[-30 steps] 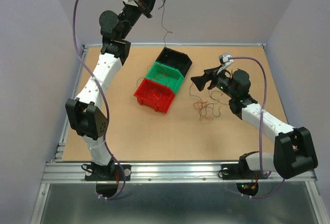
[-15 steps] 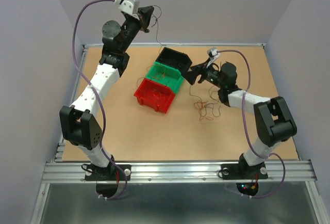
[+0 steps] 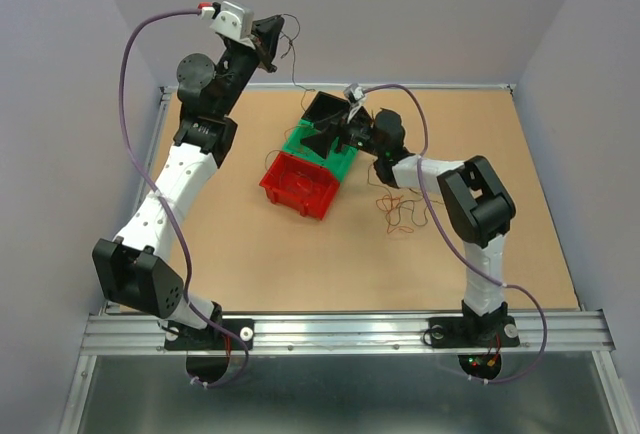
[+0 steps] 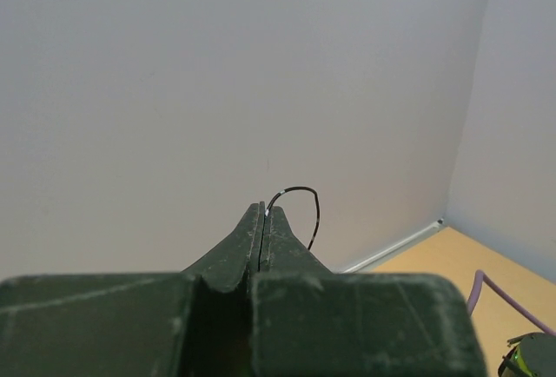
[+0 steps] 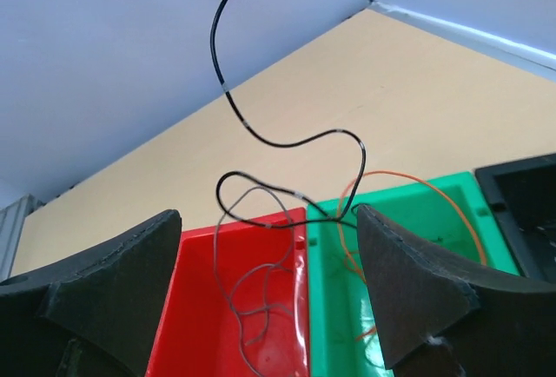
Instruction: Untangle the cables
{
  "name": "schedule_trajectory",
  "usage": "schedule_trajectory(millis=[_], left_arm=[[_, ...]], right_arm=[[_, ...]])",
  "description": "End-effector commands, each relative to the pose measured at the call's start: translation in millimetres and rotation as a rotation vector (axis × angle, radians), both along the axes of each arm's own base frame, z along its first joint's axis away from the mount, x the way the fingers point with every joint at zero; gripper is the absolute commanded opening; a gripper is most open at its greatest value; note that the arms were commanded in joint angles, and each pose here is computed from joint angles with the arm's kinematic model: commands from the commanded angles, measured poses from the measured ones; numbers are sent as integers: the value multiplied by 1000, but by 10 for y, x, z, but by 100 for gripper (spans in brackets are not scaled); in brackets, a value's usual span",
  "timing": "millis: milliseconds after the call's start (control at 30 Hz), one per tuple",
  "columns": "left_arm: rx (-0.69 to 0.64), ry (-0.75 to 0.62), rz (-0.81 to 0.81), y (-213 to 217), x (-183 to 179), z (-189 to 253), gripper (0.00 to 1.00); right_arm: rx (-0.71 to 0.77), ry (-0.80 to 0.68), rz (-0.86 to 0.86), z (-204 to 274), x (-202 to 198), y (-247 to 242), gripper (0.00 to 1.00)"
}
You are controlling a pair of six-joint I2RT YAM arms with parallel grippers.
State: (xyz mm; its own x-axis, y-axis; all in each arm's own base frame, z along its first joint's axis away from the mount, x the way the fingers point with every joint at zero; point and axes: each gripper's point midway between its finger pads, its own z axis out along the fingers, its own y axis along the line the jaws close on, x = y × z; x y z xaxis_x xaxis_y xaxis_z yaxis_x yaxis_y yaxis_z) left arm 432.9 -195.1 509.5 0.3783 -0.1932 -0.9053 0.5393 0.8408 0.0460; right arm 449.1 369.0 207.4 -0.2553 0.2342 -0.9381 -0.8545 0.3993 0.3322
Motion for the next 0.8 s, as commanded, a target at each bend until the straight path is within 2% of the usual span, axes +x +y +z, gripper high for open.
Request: schedule_trajectory(millis=[0, 67, 133, 167, 267, 300, 500, 767], left_arm=[[-14, -76, 36, 98, -147, 218, 0], [-14, -79, 38, 112, -178, 235, 0], [-13, -78, 36, 117, -200, 224, 0], [-13, -77, 31, 116, -223, 219, 0], [-15, -75, 32, 122, -235, 209, 0], [-18, -76, 34, 129, -241, 224, 0], [-25, -81, 36, 132, -229, 257, 0], [-17, -77, 45, 118, -153, 198, 0]], right_arm=[[50, -131, -18, 336, 130, 166, 84], [54, -129, -51, 297, 224, 222, 80], [52, -128, -73, 262, 291, 248, 63], [52, -124, -71, 220, 316, 282, 36], [59, -108, -44, 202, 291, 326, 5], [62, -106, -40, 216, 280, 326, 1], [101, -151, -41, 503, 178, 281, 1], [169, -200, -135, 944, 314, 145, 1]])
